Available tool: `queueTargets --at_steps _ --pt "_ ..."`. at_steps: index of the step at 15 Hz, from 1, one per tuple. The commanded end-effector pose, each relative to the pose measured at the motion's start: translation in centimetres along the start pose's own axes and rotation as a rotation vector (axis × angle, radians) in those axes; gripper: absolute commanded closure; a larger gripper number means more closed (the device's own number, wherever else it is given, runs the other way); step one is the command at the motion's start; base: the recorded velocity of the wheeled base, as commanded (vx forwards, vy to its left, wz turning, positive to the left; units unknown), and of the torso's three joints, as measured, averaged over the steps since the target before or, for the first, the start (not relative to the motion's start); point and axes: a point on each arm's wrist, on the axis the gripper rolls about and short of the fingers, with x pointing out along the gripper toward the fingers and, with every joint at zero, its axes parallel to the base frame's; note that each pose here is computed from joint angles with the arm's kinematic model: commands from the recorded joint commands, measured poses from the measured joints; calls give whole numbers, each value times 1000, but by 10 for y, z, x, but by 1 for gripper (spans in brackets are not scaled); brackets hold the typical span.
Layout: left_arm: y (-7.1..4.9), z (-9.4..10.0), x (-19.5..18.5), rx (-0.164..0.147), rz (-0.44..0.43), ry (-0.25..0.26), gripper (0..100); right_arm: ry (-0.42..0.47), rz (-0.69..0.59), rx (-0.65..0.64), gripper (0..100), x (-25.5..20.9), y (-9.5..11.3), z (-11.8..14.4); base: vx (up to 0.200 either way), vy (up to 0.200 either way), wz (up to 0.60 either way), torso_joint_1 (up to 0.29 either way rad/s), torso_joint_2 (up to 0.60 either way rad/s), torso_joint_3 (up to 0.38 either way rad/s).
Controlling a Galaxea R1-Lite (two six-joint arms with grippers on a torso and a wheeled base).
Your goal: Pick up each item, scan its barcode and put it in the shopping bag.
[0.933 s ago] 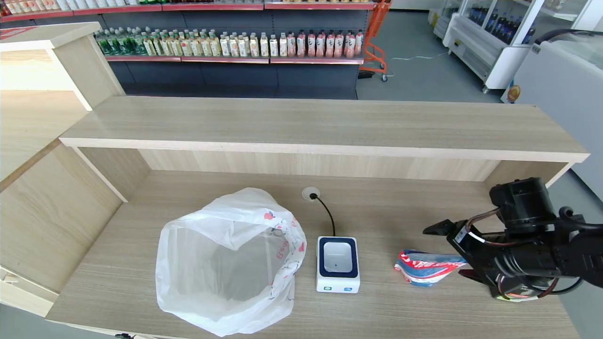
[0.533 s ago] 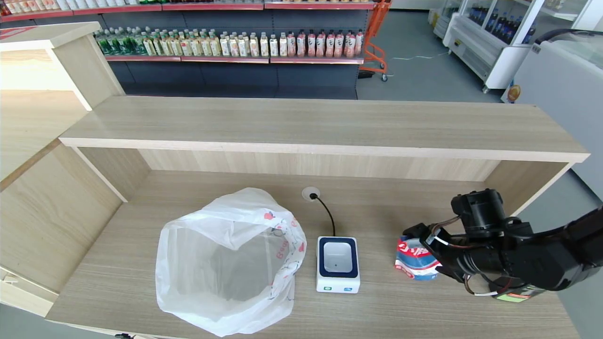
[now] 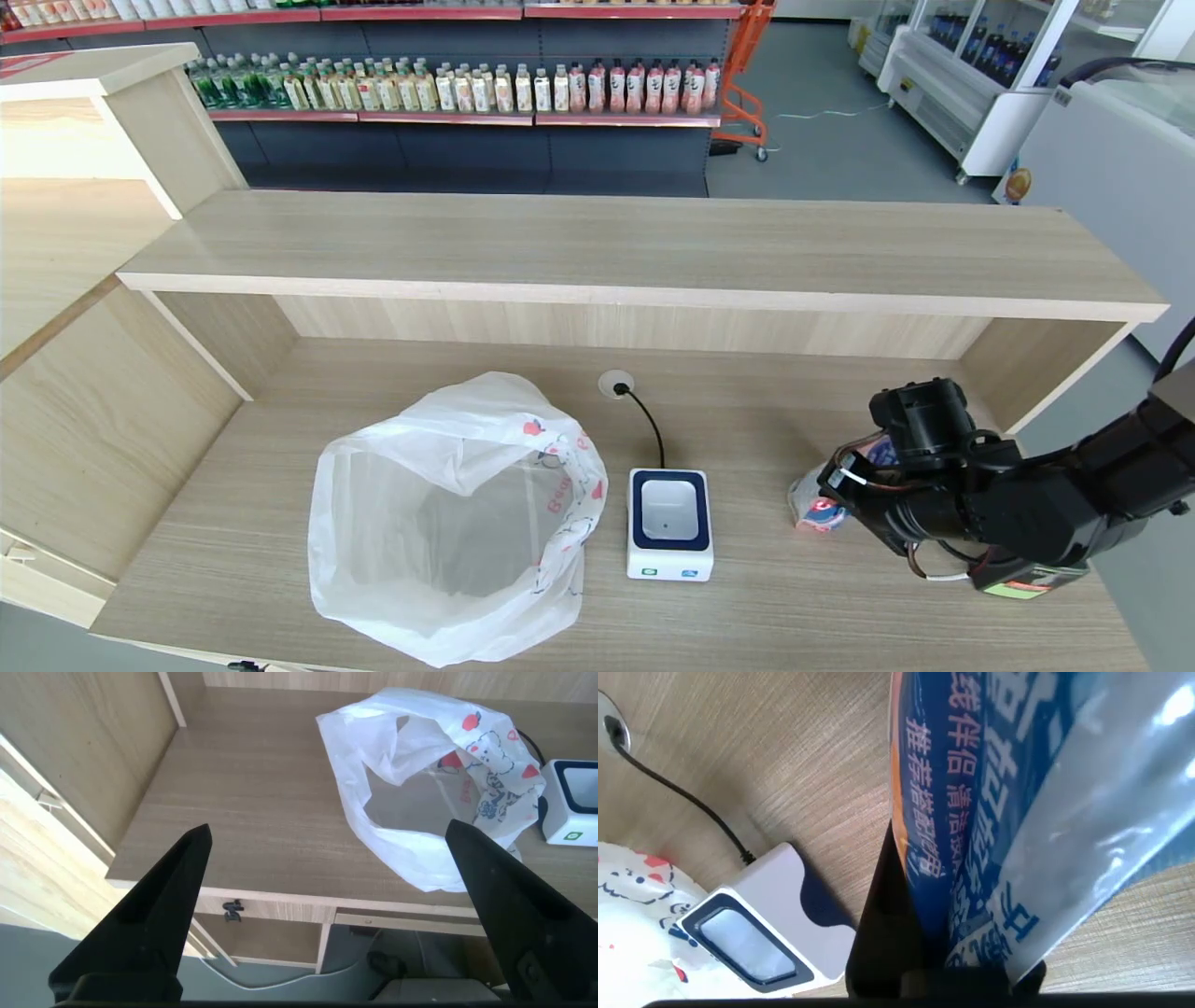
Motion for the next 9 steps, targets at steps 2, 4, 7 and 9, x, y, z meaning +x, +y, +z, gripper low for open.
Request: queueTargets --at_steps 2,4,7,9 --pt "0 0 0 0 1 0 0 2 3 -52 100 -3 0 -1 0 0 0 0 0 0" --pt "0 0 0 0 1 0 0 -9 29 -166 100 -15 0 0 0 0 0 0 0 0" --pt "0 0 0 0 1 0 0 27 341 -380 100 -71 13 13 0 0 0 0 0 0" --pt "0 0 0 0 -1 0 0 49 533 -561 100 -100 8 20 0 0 0 0 0 0"
